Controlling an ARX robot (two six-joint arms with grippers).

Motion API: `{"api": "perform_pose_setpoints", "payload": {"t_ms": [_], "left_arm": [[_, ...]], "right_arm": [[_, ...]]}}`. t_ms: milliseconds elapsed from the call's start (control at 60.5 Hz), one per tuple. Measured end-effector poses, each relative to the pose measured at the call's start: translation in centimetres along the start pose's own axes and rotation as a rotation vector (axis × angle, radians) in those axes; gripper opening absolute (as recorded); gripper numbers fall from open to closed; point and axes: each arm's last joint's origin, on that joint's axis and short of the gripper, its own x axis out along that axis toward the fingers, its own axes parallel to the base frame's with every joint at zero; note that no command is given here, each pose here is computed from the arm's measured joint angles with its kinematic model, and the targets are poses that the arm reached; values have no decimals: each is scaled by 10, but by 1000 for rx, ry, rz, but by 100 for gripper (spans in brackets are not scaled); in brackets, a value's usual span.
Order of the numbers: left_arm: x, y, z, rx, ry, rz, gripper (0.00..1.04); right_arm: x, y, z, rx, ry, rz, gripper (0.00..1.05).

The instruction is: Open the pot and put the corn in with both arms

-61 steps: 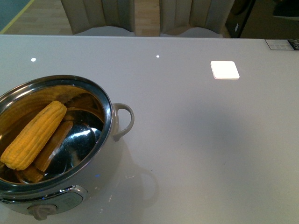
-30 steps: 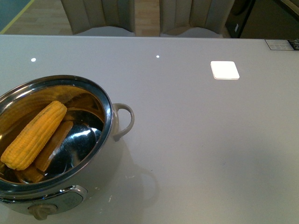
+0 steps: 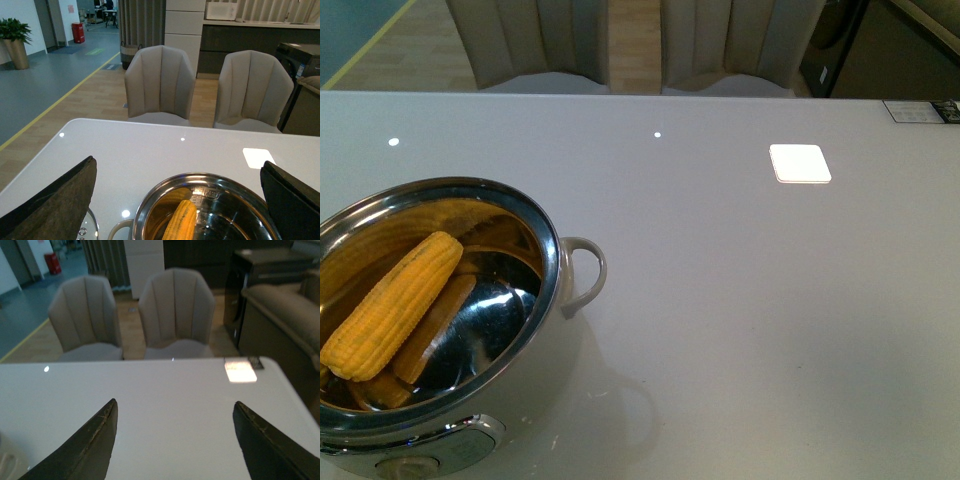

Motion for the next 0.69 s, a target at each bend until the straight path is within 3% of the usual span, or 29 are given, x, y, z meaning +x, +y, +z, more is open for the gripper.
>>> {"api": "perform_pose_setpoints", "payload": {"t_ms": [347, 694], "left_arm": [[0, 0, 0, 0, 0, 0, 98], [0, 0, 0, 0, 0, 0, 98]], "right_arm": [[-8, -7, -27, -38, -22, -29, 2], [-18, -7, -42, -43, -4, -29, 2]]}}
